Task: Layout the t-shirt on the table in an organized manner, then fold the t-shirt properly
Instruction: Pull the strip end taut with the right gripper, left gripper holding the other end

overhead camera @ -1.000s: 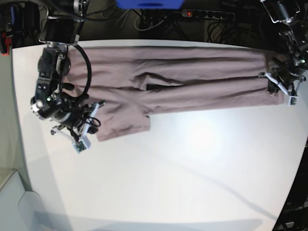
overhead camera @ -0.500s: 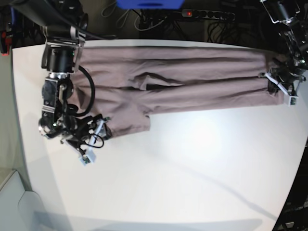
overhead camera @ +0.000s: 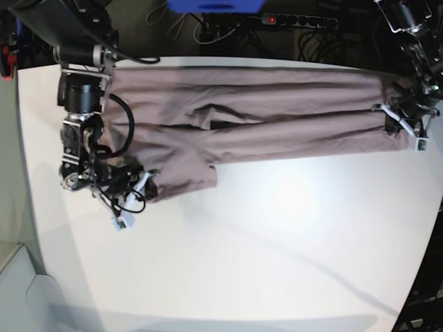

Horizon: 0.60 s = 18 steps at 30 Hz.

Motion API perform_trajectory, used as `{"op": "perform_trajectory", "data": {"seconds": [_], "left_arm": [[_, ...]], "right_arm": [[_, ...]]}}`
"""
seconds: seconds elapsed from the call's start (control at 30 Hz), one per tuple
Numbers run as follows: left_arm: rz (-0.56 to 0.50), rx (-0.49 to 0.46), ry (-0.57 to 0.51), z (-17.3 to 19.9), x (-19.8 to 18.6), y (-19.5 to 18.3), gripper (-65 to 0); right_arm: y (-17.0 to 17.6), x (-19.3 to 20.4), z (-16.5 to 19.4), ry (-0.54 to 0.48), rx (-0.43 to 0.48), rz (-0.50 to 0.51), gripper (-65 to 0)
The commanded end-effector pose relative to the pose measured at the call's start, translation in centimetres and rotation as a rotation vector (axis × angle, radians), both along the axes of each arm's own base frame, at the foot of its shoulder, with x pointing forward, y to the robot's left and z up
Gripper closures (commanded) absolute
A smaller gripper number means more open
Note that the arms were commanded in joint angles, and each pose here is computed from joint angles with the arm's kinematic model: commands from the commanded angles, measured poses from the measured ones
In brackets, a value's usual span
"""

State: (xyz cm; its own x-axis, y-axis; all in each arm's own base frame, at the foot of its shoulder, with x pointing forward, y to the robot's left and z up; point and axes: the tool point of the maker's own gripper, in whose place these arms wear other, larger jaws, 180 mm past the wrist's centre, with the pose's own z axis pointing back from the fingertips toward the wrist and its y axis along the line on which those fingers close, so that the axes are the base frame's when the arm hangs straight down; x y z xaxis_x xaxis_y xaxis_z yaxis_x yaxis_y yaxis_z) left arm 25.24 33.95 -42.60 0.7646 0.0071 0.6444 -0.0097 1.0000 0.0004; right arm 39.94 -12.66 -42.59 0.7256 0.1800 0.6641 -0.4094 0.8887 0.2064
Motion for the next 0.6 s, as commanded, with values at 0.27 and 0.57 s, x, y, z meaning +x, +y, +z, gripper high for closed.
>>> {"op": "perform_trajectory", "data": {"seconds": [0.27, 0.57], "left_arm": [[-0.004, 0.024, 0.009, 0.4, 0.1, 0.6, -0.2], [-0.006, 0.024, 0.007, 0.5, 0.2, 0.6, -0.2]], "right_arm": [[-0.8, -0.7, 1.3, -0.055, -0.043, 0.006, 0.0], [-1.4, -2.0, 7.7, -0.221, -0.179, 0.033, 0.0]]}}
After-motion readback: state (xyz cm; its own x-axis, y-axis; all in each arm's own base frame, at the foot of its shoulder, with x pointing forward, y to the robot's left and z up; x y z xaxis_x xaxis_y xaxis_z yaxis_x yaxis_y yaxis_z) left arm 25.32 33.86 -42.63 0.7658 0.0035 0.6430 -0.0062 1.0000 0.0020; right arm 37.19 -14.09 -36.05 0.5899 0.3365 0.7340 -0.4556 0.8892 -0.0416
